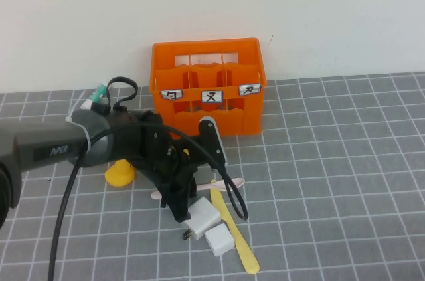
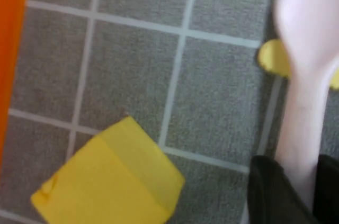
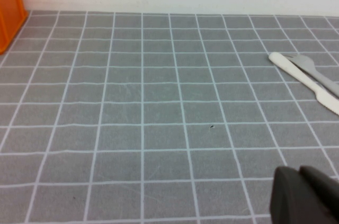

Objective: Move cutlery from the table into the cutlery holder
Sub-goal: Pick up the spoon, then place the spoon on the box

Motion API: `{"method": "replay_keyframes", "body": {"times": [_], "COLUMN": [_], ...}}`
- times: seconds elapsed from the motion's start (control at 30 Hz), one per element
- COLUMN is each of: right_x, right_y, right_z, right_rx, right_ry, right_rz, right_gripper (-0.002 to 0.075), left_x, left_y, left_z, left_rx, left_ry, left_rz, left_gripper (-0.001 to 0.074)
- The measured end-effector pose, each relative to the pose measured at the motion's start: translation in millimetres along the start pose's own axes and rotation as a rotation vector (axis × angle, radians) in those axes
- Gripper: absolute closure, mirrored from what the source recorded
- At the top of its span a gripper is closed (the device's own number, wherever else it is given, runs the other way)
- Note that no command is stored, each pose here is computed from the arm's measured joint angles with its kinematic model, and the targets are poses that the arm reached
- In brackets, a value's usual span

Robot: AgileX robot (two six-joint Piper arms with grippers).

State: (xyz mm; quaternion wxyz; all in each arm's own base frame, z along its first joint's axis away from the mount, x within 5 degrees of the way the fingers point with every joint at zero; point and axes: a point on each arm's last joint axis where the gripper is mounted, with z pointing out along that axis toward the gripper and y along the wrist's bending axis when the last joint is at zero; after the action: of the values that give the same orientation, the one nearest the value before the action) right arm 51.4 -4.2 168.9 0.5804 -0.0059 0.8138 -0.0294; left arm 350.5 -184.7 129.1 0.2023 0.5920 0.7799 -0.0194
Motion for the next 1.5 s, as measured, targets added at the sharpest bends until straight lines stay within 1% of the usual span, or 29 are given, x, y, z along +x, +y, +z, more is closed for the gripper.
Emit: {"method": "replay_keyframes", "body": {"times": [0.03,0.07,0.33,0.53,0.57,0.63,0.73,0.9,1.07,1.17,1.27,1.4,1.5], "right_x": [0,0,0,0,0,0,0,0,0,0,0,0,0], "right_y": [0,0,0,0,0,0,0,0,0,0,0,0,0], "right_z": [0,0,0,0,0,0,0,0,0,0,0,0,0], "right_rx": [0.0,0.0,0.0,0.0,0.0,0.0,0.0,0.0,0.0,0.0,0.0,0.0,0.0], "right_ry": [0.0,0.0,0.0,0.0,0.0,0.0,0.0,0.0,0.0,0.0,0.0,0.0,0.0], "right_rz": [0.0,0.0,0.0,0.0,0.0,0.0,0.0,0.0,0.0,0.0,0.0,0.0,0.0], "right_gripper": [0.0729,0.0729,0.0729,0.0729,0.0729,0.0729,0.0729,0.0729,0.0729,0.0729,0.0729,0.0729,0.0729], "left_x": [0,-1,4,7,8,8,4,-4,-10,-15,-20,-28,-33], "left_y": [0,0,-11,-19,-20,-21,-19,-16,-13,-11,-7,3,9], "left_z": [-1,-1,-5,-17,-19,-27,-46,-80,-108,-124,-135,-152,-166], "left_rx": [0.005,0.014,0.144,0.221,0.229,0.225,0.193,0.124,0.057,0.006,-0.056,-0.154,-0.218], "left_ry": [-0.001,0.003,0.07,0.127,0.138,0.14,0.12,0.056,-0.012,-0.077,-0.16,-0.31,-0.43], "left_rz": [-0.004,-0.004,-0.011,-0.098,-0.108,-0.122,-0.14,-0.176,-0.252,-0.325,-0.457,-0.596,-0.664], "left_gripper": [0.0622,0.0626,0.0625,0.0626,0.0636,0.0682,0.0701,0.0702,0.0702,0.0702,0.0702,0.0702,0.0702]}}
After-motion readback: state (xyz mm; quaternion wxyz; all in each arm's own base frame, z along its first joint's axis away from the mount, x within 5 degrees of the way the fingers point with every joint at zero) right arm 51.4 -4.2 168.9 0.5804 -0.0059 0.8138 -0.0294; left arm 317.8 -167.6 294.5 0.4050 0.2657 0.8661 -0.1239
